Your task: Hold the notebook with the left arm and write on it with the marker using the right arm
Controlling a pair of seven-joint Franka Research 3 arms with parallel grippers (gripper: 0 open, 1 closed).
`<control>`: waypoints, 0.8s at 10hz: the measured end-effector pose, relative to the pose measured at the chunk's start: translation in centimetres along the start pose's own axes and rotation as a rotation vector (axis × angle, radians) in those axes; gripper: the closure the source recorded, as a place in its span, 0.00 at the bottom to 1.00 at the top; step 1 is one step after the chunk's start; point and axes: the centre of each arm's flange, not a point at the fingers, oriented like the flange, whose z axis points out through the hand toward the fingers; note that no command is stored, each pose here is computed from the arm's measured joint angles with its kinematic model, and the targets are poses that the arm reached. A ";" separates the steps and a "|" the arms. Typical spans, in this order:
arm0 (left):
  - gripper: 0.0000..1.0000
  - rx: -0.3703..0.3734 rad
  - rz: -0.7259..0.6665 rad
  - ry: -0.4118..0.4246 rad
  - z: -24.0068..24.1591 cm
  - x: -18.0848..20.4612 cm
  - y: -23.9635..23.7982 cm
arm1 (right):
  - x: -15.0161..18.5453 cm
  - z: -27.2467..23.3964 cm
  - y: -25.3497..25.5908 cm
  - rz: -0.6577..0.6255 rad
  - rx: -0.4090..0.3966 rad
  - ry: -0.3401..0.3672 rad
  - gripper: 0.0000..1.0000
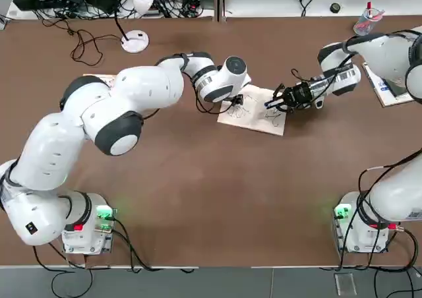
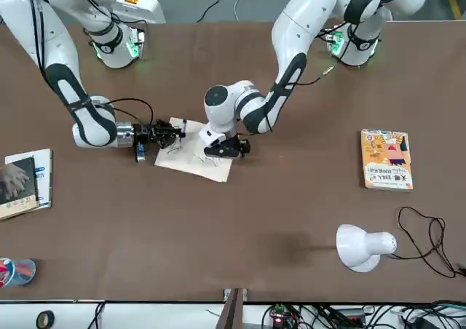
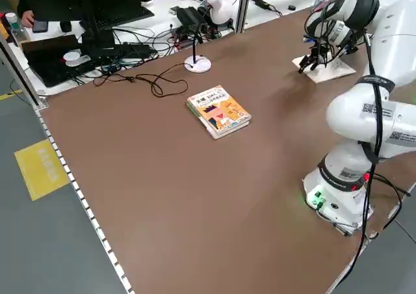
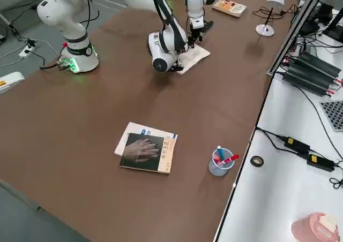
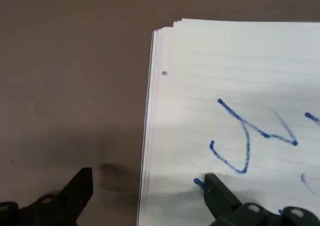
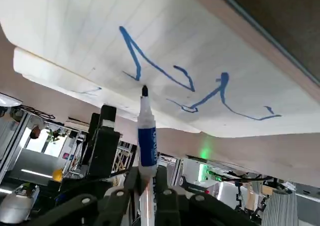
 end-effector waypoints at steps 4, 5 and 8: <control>0.00 0.000 0.000 0.000 0.0 0.0 0.0 | 0.4 0.2 0.4 -0.006 -0.001 -0.004 0.83; 0.00 0.000 0.000 0.000 0.0 0.0 0.0 | 0.4 0.2 0.4 -0.006 -0.001 -0.005 0.83; 0.00 0.000 0.000 0.000 0.0 0.0 0.0 | 0.4 0.2 0.4 -0.004 0.000 -0.008 0.83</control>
